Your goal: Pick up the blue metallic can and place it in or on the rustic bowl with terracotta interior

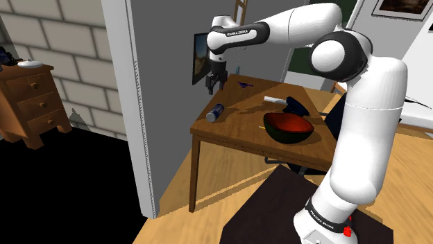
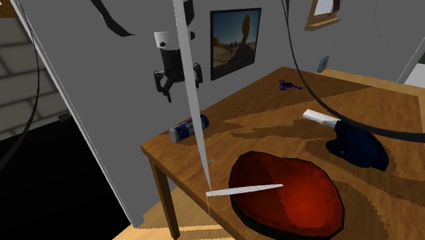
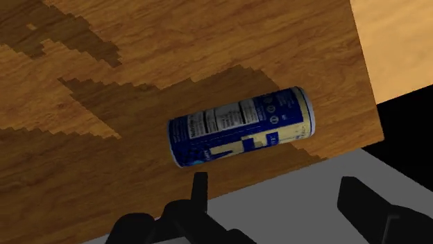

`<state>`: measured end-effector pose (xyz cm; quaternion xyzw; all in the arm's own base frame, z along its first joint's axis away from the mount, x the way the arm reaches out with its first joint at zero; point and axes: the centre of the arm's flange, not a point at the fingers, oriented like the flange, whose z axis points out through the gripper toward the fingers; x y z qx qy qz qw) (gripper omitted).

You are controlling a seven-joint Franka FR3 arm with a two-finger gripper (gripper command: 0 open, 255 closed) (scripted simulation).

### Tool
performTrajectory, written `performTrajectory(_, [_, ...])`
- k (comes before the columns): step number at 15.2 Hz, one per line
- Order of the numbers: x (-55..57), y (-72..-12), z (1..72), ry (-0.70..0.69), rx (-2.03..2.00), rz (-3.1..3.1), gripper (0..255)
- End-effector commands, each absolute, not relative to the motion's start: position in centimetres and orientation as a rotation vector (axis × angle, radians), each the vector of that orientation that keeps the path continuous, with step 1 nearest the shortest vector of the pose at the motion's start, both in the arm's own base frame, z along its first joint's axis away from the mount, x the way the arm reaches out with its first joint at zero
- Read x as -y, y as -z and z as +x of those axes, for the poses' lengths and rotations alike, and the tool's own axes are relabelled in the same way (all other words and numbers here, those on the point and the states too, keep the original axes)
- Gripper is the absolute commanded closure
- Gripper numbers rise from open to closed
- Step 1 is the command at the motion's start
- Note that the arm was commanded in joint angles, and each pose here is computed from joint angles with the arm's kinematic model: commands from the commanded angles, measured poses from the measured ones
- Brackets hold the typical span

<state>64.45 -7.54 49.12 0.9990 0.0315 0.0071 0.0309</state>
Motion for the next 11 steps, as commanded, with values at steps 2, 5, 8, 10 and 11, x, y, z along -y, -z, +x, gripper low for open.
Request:
performTrajectory(2, [8.4, -45.4, 64.8, -0.024, 0.578, 3.029, 0])
performTrajectory(5, [9.2, -41.5, 64.8, -0.024, 1.203, 2.846, 0])
performTrajectory(8, [9.6, -39.1, 64.7, -0.023, 1.489, 2.712, 0])
performTrajectory(10, [9.6, -38.0, 64.7, -0.023, 1.489, 2.712, 0])
performTrajectory(11, [9.7, -37.5, 64.7, -0.023, 1.489, 2.712, 0])
